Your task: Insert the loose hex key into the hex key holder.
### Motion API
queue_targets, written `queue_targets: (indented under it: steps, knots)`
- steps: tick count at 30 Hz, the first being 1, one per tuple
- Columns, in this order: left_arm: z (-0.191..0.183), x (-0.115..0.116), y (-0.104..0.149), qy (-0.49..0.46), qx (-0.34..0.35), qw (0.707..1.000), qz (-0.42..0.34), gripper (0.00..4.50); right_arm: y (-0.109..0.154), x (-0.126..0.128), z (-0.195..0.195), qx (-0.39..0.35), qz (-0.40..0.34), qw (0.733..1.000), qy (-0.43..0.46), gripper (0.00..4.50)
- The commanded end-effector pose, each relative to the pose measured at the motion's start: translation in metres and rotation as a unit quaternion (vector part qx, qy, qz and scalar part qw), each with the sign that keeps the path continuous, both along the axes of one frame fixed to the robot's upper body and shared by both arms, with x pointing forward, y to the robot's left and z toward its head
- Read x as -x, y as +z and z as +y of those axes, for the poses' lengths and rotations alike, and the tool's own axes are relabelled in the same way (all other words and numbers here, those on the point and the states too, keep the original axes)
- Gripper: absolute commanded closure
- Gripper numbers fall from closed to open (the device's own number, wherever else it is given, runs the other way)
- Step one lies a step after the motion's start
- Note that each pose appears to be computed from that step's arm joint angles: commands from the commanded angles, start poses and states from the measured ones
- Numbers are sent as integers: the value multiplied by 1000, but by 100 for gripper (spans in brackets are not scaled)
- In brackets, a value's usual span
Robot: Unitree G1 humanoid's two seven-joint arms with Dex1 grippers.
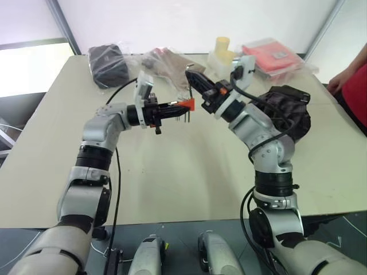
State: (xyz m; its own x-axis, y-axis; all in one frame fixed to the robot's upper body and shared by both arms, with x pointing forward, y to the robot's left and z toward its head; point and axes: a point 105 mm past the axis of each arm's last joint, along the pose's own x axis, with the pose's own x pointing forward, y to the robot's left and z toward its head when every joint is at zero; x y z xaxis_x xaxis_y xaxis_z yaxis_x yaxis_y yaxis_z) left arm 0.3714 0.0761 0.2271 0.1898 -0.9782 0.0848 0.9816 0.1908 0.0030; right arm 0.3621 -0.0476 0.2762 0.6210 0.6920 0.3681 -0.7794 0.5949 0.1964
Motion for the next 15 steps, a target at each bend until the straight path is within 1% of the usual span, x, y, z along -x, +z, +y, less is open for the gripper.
queue_targets:
  steps: [1,15]
  knots:
    - [1,1,25,-2,25,999,-38,450,10,8,1,-11,-23,1000,6,446]
    - [6,-5,22,21,29,999,-35,450,8,7,-1,-14,-21,1000,3,446]
